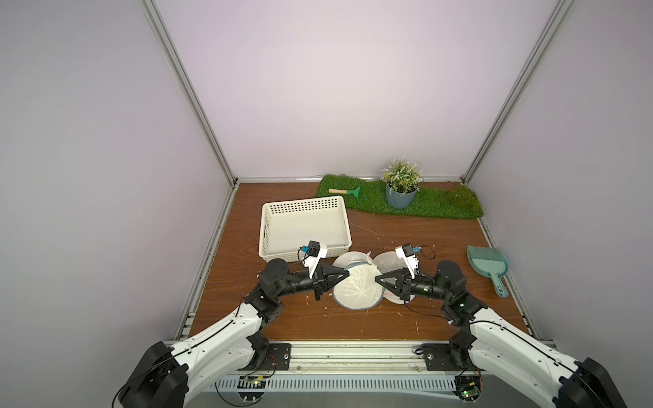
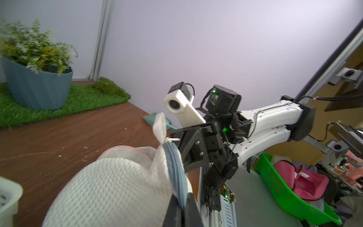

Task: Turn the laundry bag inside out
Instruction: Place the laundry bag at the center of the board, then reset both arms

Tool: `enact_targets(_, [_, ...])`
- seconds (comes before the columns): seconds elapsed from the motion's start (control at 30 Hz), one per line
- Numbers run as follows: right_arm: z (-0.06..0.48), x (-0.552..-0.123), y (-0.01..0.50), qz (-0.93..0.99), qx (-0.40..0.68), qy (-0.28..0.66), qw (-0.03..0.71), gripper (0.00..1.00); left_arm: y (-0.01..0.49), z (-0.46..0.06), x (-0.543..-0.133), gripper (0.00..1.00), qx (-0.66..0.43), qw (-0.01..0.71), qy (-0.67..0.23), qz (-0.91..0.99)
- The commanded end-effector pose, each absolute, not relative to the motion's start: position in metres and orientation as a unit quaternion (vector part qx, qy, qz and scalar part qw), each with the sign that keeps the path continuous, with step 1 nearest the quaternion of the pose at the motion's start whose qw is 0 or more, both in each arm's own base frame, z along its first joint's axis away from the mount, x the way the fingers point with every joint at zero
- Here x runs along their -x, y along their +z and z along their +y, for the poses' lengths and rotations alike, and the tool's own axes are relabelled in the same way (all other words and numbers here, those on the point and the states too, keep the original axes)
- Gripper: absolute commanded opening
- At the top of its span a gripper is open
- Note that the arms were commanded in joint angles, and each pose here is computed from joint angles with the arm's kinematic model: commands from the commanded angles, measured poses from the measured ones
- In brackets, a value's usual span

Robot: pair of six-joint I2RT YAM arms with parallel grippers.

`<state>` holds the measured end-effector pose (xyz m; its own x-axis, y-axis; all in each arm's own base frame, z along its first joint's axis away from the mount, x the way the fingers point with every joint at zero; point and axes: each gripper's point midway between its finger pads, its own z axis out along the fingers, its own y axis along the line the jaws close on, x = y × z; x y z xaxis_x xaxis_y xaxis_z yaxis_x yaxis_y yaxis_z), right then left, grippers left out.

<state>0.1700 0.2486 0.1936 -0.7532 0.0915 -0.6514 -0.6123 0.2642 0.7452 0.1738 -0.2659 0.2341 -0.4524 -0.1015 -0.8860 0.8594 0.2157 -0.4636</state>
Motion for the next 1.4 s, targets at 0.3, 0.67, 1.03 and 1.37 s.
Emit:
enact_targets(0.3, [0.293, -0.180, 0.172, 0.800, 0.153, 0.540, 0.211, 0.00, 0.179, -0.220, -0.199, 0.07, -0.122, 0.356, -0.424, 0.824])
enact_targets(0.67, [0.294, -0.212, 0.128, 0.867, 0.126, 0.437, 0.205, 0.10, 0.163, -0.206, -0.229, 0.55, -0.062, 0.385, -0.364, 0.846])
enact_targets(1.03, [0.241, -0.263, 0.165, 0.893, 0.116, 0.269, 0.343, 0.84, 0.201, -0.139, -0.276, 1.00, 0.018, 0.497, -0.176, 0.850])
enact_targets(1.37, [0.062, -0.307, 0.216, 0.817, -0.017, 0.017, 0.576, 0.88, 0.210, 0.000, -0.303, 1.00, 0.122, 0.616, 0.012, 0.778])
